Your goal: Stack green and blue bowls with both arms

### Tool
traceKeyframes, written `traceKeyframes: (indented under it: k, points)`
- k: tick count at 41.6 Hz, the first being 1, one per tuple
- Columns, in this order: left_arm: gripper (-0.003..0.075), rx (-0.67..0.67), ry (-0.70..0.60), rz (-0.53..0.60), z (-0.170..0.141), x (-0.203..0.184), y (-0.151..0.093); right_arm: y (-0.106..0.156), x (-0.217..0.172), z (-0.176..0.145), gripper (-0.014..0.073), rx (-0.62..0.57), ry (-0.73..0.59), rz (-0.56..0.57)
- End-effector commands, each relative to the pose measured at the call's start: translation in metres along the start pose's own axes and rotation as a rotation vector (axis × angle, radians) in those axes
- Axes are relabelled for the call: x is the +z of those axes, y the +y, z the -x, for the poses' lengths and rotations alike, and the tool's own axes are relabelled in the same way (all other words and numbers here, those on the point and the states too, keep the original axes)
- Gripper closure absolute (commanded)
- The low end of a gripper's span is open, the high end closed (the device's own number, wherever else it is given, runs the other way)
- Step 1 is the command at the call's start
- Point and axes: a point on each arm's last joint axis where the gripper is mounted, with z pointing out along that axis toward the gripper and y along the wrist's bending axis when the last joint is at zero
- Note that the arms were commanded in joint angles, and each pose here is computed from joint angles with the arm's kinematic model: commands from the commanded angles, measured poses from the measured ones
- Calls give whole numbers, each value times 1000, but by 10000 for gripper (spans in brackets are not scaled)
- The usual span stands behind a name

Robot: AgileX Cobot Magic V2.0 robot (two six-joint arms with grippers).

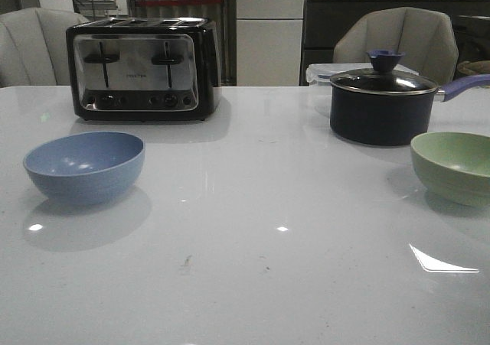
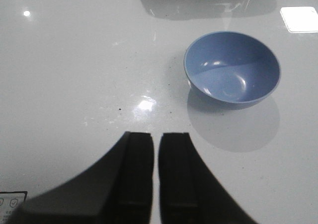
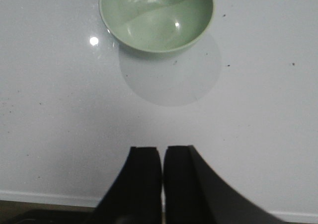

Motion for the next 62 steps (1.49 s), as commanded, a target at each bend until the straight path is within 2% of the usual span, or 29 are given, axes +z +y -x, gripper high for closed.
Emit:
traceKeyframes:
  k: [1, 4, 7, 18, 26, 39, 55, 58, 62]
  points:
    - [346, -8, -92, -3, 16, -2, 0, -1, 3, 17, 176, -5, -63, -13]
    - [223, -9, -91, -2, 16, -2, 0, -1, 9, 19, 77, -6, -42, -13]
    - [174, -9, -91, -2, 16, -2, 0, -1, 15, 22, 47, 14, -24, -12]
    - [200, -9, -91, -2, 16, -2, 0, -26, 47, 61, 85, 168, 81, -49]
    - [213, -9, -91, -2, 16, -2, 0, -51, 83, 89, 99, 253, 142, 18]
    - [213, -9, -88, -3, 16, -1, 0, -78, 150, 113, 99, 288, 195, 25]
    - [213, -9, -91, -2, 16, -1, 0, -91, 207, 127, 102, 296, 264, 39]
    - [213, -9, -91, -2, 16, -1, 0, -92, 210, 129, 154, 291, 284, 49]
    - [213, -9, -91, -2, 16, -1, 0, -92, 211, 131, 290, 286, 288, 53]
